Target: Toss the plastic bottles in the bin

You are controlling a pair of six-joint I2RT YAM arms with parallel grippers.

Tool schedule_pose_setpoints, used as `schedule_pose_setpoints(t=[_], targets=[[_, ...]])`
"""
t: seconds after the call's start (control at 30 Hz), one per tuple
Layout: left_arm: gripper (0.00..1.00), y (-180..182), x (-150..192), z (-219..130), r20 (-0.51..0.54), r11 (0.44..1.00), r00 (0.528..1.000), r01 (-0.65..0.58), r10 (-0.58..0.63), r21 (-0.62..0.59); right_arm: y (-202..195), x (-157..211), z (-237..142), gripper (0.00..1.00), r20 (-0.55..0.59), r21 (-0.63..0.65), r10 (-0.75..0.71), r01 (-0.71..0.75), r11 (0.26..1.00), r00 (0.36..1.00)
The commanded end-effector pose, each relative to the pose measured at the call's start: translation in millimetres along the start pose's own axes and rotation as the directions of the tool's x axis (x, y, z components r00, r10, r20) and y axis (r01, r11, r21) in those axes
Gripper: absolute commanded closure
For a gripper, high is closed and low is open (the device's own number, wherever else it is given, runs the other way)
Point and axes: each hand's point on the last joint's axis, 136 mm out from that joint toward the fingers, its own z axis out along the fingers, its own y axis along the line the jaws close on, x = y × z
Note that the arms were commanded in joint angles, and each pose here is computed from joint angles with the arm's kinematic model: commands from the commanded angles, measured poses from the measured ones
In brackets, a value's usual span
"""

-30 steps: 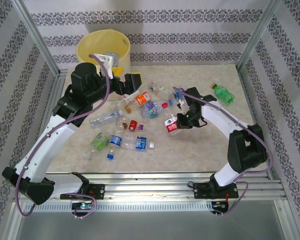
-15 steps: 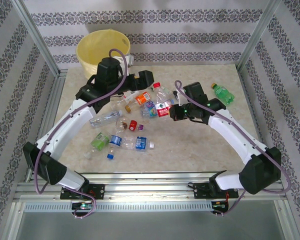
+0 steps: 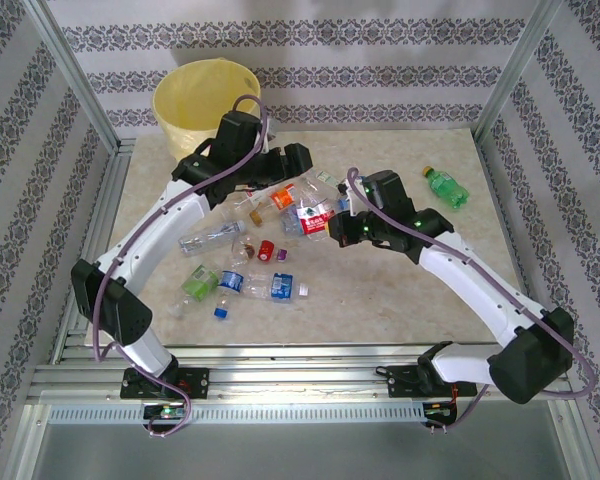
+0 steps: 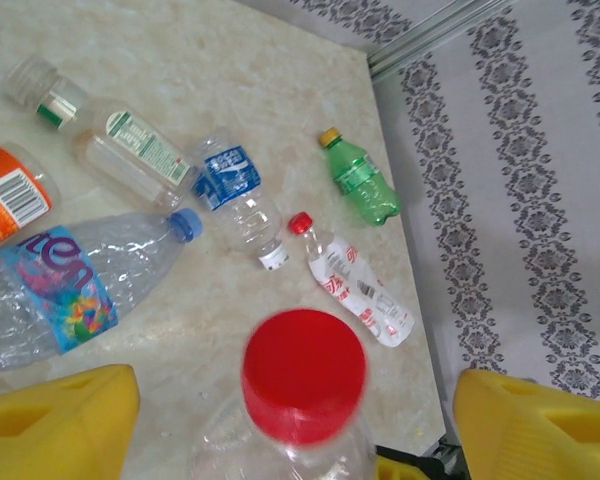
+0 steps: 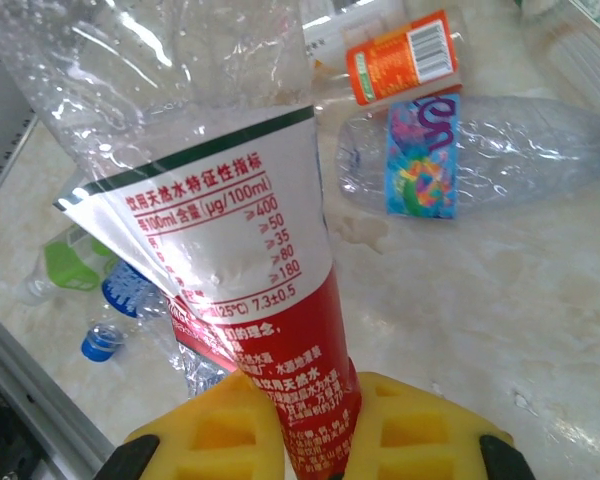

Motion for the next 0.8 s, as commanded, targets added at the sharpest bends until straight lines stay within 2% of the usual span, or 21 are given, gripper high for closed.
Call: schedule_pose_setpoints(t=[0.0,0.17,0.33,0.53,0.77], targets=[[0.21,-2.4,8.3,0.3,-0.048,0.999,0.998,0.029,-0.030,-0.019,12.9,-0.8,-5.2,1.00,0.026,-0.047,-0.027,0.028,0.998,0.999],[0.25,1.3,8.4,4.0,-0.051,0.999,0.998,0.032,-0.034,-0.036,20.9,1.0,-9.1,1.00,0.033,-0.077,-0.040,0.042,0.996,0.999],[0.36,-0.5,8.2,7.3,-0.055,0.999,0.998,0.035,-0.036,-0.024,22.9,4.9,-9.3,1.00,0.026,-0.084,-0.038,0.040,0.996,0.999],[0.59,-6.6,9.2,8.7,-0.066,1.000,0.997,0.027,-0.026,0.008,21.5,9.5,-8.8,1.00,0.017,-0.074,-0.033,0.034,0.997,0.999],[0.77,-7.0,17.6,10.5,-0.093,1.000,0.995,0.021,-0.019,0.020,19.9,11.2,-7.2,1.00,0.008,-0.069,-0.021,0.021,0.997,1.000]])
